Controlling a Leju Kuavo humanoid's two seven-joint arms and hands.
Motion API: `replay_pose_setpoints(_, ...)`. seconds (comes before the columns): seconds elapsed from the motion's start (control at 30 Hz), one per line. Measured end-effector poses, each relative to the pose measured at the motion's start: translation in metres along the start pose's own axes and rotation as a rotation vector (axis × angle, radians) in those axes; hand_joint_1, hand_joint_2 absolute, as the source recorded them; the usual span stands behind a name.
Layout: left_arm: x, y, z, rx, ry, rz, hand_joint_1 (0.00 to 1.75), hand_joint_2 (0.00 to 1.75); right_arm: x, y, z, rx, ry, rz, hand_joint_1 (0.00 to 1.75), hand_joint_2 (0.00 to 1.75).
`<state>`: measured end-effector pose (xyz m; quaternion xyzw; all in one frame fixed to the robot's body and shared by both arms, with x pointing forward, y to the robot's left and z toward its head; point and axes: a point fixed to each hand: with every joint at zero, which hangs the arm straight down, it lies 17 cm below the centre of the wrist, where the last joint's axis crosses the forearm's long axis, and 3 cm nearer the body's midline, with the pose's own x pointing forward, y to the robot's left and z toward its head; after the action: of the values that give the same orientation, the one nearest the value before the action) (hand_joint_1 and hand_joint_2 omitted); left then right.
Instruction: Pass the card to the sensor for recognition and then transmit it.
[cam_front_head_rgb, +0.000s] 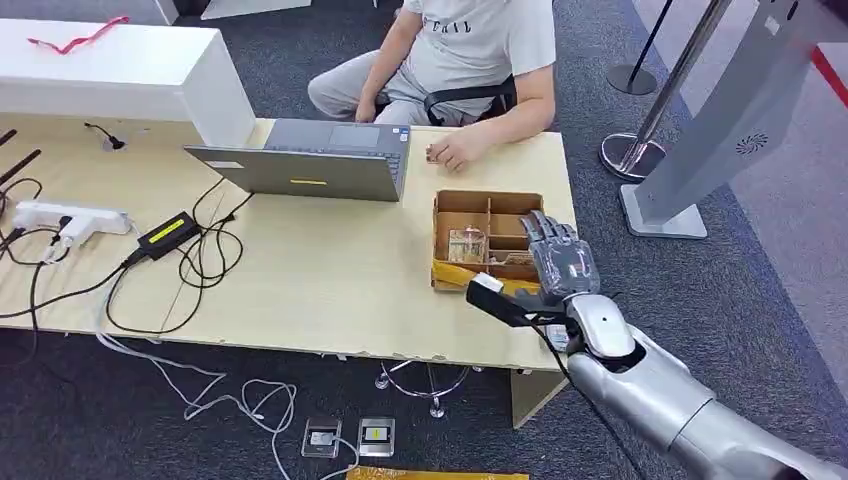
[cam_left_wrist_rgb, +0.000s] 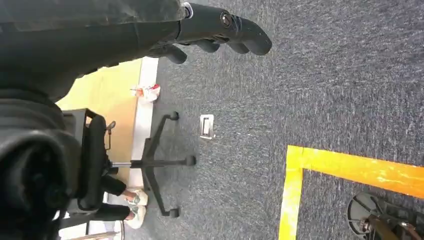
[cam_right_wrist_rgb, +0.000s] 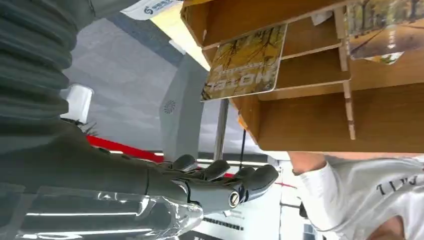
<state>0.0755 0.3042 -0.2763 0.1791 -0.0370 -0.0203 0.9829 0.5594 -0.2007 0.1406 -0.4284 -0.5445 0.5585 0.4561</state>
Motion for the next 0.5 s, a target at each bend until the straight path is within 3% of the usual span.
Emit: replay_pose_setpoints(0.5,0.0,0.0,0.0,-0.004,0.003,0.009,0.0,0.0,0.005,-0.004,-0.014,0.022,0.007,0.007,0.0,1.75)
